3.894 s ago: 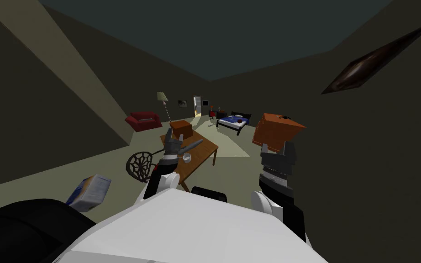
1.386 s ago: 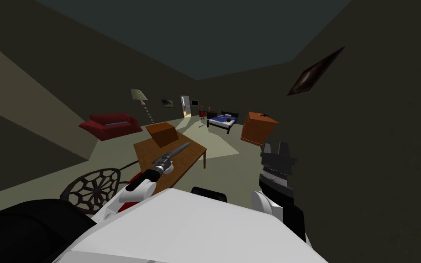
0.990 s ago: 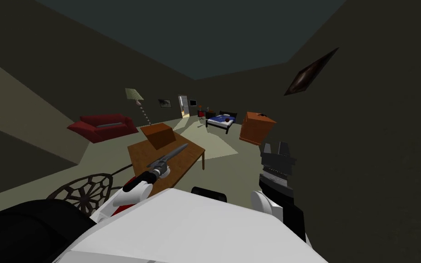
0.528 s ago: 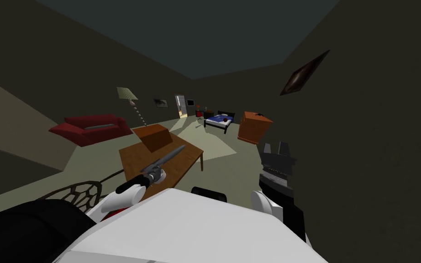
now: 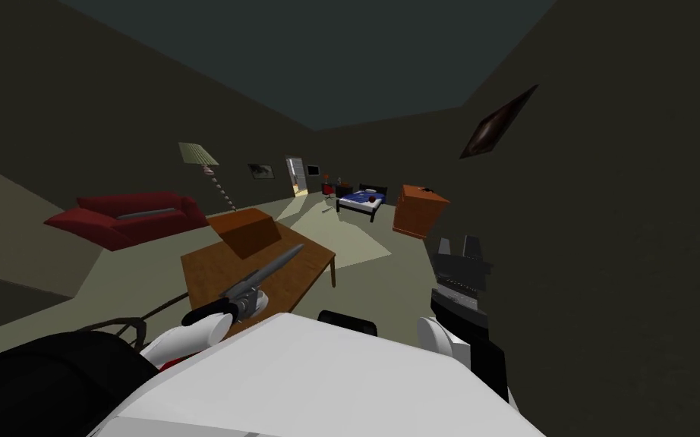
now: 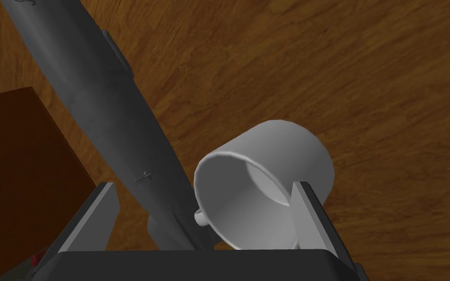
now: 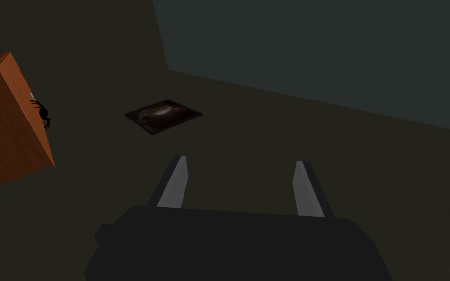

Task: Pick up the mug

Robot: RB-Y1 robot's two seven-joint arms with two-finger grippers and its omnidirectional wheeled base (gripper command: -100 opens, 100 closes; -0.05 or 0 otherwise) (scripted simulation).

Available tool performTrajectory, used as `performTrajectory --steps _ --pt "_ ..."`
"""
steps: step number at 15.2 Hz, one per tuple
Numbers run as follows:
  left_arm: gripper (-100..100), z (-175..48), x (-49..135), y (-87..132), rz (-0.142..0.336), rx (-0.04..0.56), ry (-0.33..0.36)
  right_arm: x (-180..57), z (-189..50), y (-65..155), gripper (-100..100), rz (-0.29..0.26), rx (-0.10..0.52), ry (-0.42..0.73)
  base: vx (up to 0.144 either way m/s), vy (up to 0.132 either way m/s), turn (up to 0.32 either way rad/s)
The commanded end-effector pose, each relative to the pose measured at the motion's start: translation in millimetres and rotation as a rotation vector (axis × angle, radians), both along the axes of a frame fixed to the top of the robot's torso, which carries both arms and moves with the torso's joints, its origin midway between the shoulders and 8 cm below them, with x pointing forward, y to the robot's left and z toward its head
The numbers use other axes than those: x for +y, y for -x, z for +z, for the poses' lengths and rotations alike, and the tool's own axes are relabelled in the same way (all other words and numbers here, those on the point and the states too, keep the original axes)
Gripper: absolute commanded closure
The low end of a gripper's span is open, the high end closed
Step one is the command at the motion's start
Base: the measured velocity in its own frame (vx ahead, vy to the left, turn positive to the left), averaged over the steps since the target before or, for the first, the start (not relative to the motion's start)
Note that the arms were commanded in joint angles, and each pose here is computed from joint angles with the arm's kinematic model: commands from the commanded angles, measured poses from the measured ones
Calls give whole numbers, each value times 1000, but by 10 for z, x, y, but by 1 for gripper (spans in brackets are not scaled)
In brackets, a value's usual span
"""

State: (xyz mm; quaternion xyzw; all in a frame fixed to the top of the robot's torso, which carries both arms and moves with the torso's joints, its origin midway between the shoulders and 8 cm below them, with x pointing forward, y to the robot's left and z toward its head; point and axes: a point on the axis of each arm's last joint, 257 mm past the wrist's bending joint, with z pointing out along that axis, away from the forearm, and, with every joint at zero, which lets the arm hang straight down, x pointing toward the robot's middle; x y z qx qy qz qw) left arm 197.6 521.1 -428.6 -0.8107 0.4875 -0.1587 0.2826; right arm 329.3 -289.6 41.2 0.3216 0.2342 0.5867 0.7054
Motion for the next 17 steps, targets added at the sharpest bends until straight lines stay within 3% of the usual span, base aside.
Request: performTrajectory --steps 1,2,3,5,6,8,9,10,11,17 --pt "-100 -134 83 274 49 64 37 0 0 0 0 0 0 0 78 12 -104" --pt "-100 -165 63 319 51 84 46 0 0 0 0 0 0 0 79 13 -83" --pt "-100 -225 125 477 85 114 67 0 0 0 0 0 0 0 85 11 -91" --pt "-100 -255 102 524 87 135 77 0 0 0 0 0 0 0 63 14 -41" --pt "-100 -312 148 687 120 167 99 0 0 0 0 0 0 0 55 9 -63" --pt "-100 -331 129 723 122 182 107 0 0 0 0 0 0 0 45 9 -44" --pt "-100 -386 158 893 155 218 133 0 0 0 0 0 0 0 40 6 -62" --pt "-100 -396 146 914 156 227 138 0 0 0 0 0 0 0 47 5 -64" --pt "-100 -434 176 1060 187 252 159 0 0 0 0 0 0 0 64 7 -68" --pt "-100 -552 143 1557 275 365 247 0 0 0 0 0 0 0 64 16 -64"
